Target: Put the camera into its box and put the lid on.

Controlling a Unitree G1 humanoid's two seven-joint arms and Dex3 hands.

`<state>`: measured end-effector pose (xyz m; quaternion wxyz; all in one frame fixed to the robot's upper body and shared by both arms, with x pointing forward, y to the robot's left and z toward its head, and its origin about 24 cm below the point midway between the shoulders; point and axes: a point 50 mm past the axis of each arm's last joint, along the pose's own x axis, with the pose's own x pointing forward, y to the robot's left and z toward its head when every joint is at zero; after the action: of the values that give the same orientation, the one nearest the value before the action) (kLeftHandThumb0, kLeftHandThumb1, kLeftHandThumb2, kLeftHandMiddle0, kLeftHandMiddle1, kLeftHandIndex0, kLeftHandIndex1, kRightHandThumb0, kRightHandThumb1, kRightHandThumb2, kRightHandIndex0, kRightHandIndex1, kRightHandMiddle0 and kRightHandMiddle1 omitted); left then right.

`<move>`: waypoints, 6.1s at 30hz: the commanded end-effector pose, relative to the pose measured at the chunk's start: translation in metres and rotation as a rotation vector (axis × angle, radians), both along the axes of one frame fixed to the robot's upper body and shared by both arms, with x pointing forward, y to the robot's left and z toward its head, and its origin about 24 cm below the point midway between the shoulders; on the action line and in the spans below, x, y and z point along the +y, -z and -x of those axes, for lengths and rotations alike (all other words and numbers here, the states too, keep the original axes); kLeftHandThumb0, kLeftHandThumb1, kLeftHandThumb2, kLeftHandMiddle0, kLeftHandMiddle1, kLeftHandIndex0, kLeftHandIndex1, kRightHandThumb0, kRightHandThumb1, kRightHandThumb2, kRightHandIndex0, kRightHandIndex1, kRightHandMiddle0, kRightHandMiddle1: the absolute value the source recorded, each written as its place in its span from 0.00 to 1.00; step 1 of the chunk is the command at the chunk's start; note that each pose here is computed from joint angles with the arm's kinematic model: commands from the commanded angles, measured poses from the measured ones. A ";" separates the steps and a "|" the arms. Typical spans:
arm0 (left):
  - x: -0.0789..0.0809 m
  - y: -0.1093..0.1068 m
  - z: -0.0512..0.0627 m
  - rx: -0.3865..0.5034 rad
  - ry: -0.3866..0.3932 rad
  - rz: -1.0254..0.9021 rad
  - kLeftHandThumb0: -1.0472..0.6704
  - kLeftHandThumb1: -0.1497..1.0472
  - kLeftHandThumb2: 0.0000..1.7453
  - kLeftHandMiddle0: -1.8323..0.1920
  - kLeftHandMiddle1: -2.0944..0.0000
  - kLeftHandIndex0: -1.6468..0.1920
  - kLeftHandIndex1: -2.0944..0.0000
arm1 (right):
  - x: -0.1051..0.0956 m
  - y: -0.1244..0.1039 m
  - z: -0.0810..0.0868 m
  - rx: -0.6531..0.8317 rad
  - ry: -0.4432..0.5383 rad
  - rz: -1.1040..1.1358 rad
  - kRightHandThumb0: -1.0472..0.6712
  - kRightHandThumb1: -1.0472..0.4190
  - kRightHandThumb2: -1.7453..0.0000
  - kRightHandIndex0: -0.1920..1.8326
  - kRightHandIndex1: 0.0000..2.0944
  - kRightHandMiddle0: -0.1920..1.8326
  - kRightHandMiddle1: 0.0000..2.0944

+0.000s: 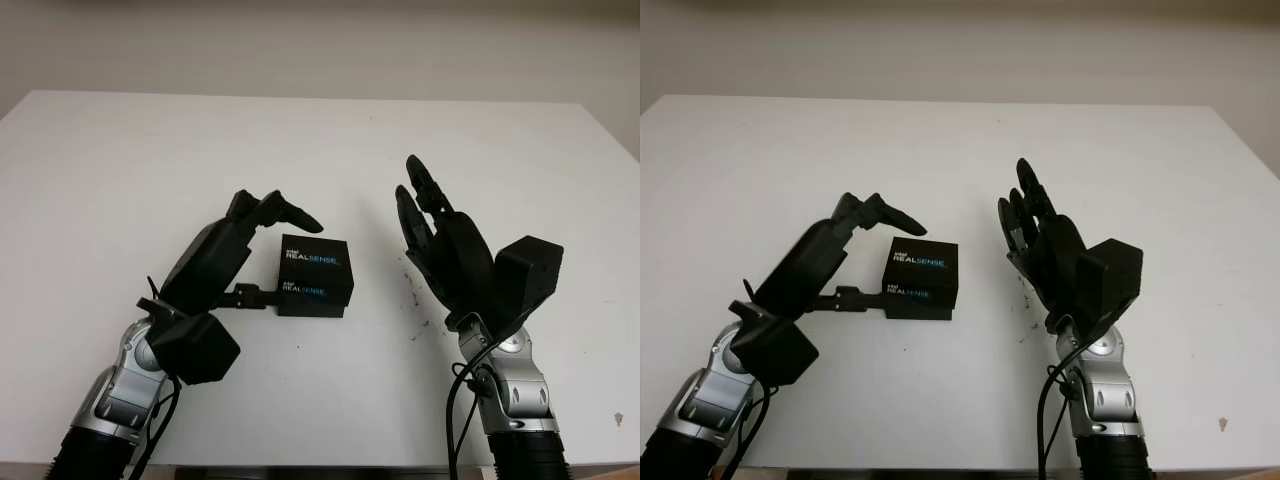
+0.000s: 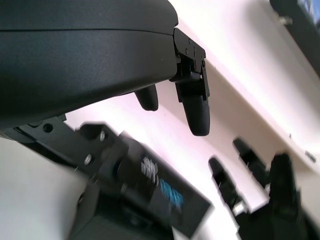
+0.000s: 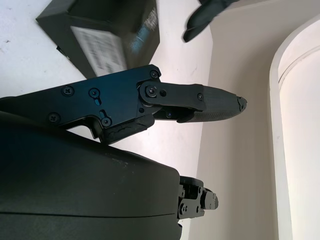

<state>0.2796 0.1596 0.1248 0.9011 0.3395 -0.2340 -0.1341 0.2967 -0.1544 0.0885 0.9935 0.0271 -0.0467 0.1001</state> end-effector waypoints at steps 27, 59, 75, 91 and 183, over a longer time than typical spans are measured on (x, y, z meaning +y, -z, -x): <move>0.016 -0.013 -0.016 0.265 -0.019 0.056 0.20 0.95 0.03 0.91 0.93 0.94 0.89 | -0.003 0.001 0.000 0.012 -0.003 0.007 0.21 0.00 0.76 0.08 0.02 0.09 0.03; 0.031 -0.014 -0.076 0.630 0.158 -0.115 0.09 0.85 0.02 0.91 0.97 0.92 0.96 | -0.003 0.001 0.001 0.021 0.014 0.021 0.24 0.00 0.74 0.08 0.02 0.09 0.02; 0.012 -0.001 -0.076 0.663 0.245 -0.117 0.13 0.84 0.03 0.87 0.97 0.89 0.97 | -0.008 -0.003 -0.001 0.005 0.061 0.038 0.23 0.00 0.74 0.09 0.03 0.09 0.03; 0.007 0.001 -0.076 0.679 0.226 -0.163 0.15 0.84 0.03 0.85 0.96 0.88 0.97 | -0.011 -0.004 -0.001 -0.005 0.061 0.048 0.23 0.00 0.75 0.09 0.03 0.09 0.03; 0.006 -0.056 -0.023 0.195 0.200 0.194 0.51 1.00 0.04 0.73 0.28 0.75 0.35 | -0.008 0.000 0.001 0.028 0.040 0.015 0.22 0.00 0.76 0.09 0.02 0.09 0.02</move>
<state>0.3056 0.1621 0.1782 0.9302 0.2114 -0.1863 -0.2353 0.2951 -0.1639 0.0841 0.9968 0.0195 -0.0232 0.0746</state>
